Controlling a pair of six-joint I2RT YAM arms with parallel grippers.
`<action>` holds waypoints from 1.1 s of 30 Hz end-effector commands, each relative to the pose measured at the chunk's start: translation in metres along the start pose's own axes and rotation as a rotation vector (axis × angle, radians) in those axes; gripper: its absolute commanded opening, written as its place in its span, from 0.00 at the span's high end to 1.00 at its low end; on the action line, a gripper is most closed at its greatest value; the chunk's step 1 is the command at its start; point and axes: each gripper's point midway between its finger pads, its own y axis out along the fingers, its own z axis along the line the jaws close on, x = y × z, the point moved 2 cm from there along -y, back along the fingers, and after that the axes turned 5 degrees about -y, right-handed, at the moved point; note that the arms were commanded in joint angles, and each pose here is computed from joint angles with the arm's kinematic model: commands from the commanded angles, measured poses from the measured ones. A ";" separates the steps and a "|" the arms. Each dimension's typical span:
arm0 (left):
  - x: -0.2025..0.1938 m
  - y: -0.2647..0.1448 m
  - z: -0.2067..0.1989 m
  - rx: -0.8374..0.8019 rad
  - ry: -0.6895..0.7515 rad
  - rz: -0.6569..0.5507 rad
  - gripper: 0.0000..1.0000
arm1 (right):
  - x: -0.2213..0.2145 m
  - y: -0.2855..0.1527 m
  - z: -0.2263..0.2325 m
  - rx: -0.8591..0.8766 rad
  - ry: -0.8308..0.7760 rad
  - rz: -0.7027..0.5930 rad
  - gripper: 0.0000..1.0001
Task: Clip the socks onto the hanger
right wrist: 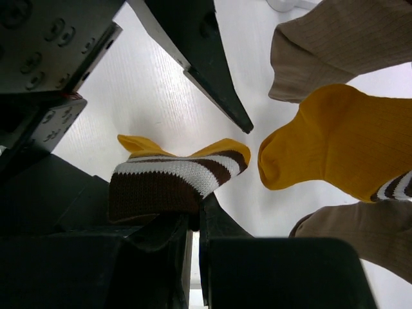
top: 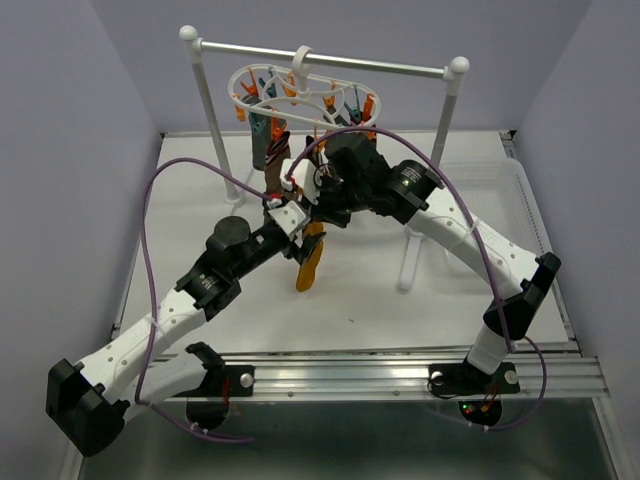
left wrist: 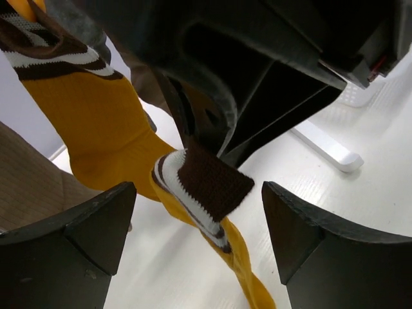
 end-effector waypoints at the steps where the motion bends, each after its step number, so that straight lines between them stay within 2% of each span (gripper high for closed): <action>1: 0.038 0.006 0.008 0.011 0.071 -0.101 0.13 | 0.021 -0.026 0.000 -0.006 0.001 -0.090 0.99; 2: 0.040 0.006 0.008 0.013 0.074 -0.102 0.24 | 0.021 -0.026 0.001 -0.001 -0.002 -0.091 0.99; 4: 0.041 0.005 0.008 0.008 0.091 -0.102 0.34 | 0.021 -0.028 0.002 0.003 -0.003 -0.092 0.99; 5: 0.042 0.003 0.008 0.005 0.107 -0.105 0.44 | 0.020 -0.029 0.003 0.006 -0.008 -0.091 0.99; 7: 0.044 -0.001 0.007 -0.001 0.130 -0.110 0.56 | 0.020 -0.034 0.002 -0.008 -0.014 -0.090 0.99; 10: 0.047 -0.006 0.005 -0.010 0.136 -0.127 0.64 | 0.018 -0.036 -0.001 -0.033 -0.019 -0.080 0.99; 13: 0.050 -0.011 0.001 -0.030 0.155 -0.149 0.77 | 0.017 -0.038 -0.002 -0.037 -0.025 -0.077 0.99; 14: 0.052 -0.011 0.001 -0.030 0.153 -0.154 0.90 | 0.017 -0.039 0.000 -0.029 -0.025 -0.076 0.99; 15: 0.053 -0.011 0.001 -0.030 0.152 -0.155 0.96 | 0.017 -0.039 0.000 -0.030 -0.027 -0.077 0.99; 17: 0.052 -0.010 -0.001 -0.045 0.154 -0.143 1.00 | 0.014 -0.039 -0.002 -0.044 -0.036 -0.062 0.99; 19: 0.053 -0.009 0.000 -0.043 0.155 -0.140 1.00 | 0.014 -0.040 -0.005 -0.060 -0.040 -0.057 0.96; 20: 0.055 -0.009 -0.001 -0.048 0.154 -0.142 1.00 | 0.012 -0.041 -0.005 -0.062 -0.042 -0.050 0.93; 22: 0.056 -0.006 0.000 -0.042 0.135 -0.143 1.00 | 0.012 -0.044 -0.005 -0.068 -0.042 -0.048 0.40; 23: 0.057 -0.005 0.001 -0.035 0.119 -0.144 1.00 | 0.012 -0.045 -0.007 -0.080 -0.039 -0.047 0.27; 24: 0.056 -0.003 0.005 -0.009 0.099 -0.140 1.00 | 0.007 -0.042 -0.009 -0.101 -0.041 -0.039 0.00; 26: 0.053 0.001 0.009 0.028 0.026 -0.129 1.00 | 0.010 -0.053 -0.020 -0.199 -0.054 -0.068 0.00; 27: 0.053 0.002 0.010 0.037 -0.005 -0.133 1.00 | -0.002 -0.048 -0.019 -0.218 -0.042 -0.044 0.00; 30: 0.048 0.005 0.007 0.043 -0.113 -0.137 1.00 | 0.001 -0.072 -0.034 -0.380 0.005 -0.101 0.00; 32: 0.045 0.006 0.004 0.036 -0.169 -0.137 1.00 | -0.008 -0.077 -0.033 -0.429 0.047 -0.109 0.00; 33: 0.045 0.006 0.004 0.047 -0.222 -0.137 1.00 | -0.002 -0.098 -0.041 -0.519 0.067 -0.157 0.00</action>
